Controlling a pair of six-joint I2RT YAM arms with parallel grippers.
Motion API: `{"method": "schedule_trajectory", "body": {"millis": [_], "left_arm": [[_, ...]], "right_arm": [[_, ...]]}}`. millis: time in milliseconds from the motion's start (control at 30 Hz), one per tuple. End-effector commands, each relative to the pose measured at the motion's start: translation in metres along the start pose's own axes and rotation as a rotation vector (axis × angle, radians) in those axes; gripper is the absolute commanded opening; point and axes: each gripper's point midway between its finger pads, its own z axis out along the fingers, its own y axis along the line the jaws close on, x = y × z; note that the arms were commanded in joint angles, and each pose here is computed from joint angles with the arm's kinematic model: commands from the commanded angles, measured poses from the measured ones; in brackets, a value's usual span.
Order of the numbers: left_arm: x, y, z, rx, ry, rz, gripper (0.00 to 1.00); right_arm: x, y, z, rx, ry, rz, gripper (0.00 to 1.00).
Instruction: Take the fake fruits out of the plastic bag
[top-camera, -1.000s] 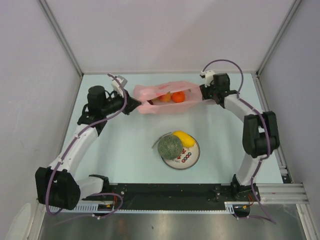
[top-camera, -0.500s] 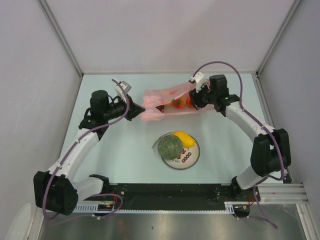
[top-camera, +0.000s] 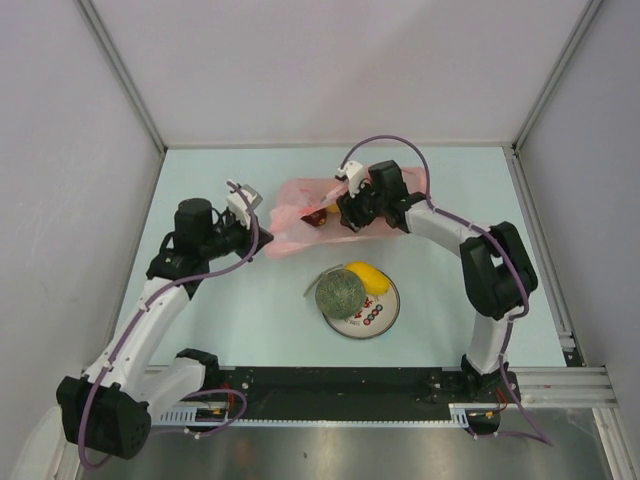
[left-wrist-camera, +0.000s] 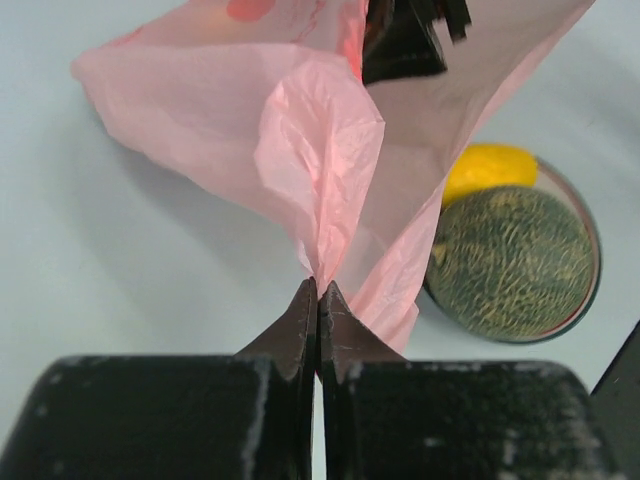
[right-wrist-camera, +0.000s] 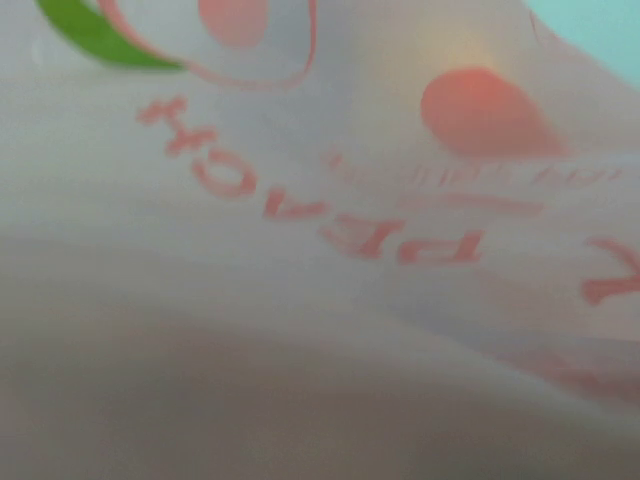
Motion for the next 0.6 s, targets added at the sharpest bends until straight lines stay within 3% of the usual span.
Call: {"method": "schedule_trajectory", "body": {"millis": [0, 133, 333, 567], "left_arm": [[0.031, 0.002, -0.012, -0.023, 0.088, 0.085, 0.00], [0.038, 0.002, -0.011, -0.024, 0.092, 0.086, 0.00], [0.034, 0.005, -0.008, -0.018, 0.078, 0.088, 0.00], [0.021, 0.008, -0.006, -0.032, 0.045, 0.067, 0.00]], "right_arm": [[-0.056, 0.000, 0.017, 0.023, -0.132, 0.012, 0.62], [-0.064, 0.005, 0.037, -0.004, -0.135, 0.044, 0.65], [-0.076, 0.009, 0.056, -0.014, -0.146, 0.067, 0.83], [-0.077, 0.001, 0.069, 0.071, -0.134, 0.084, 0.88]]}}
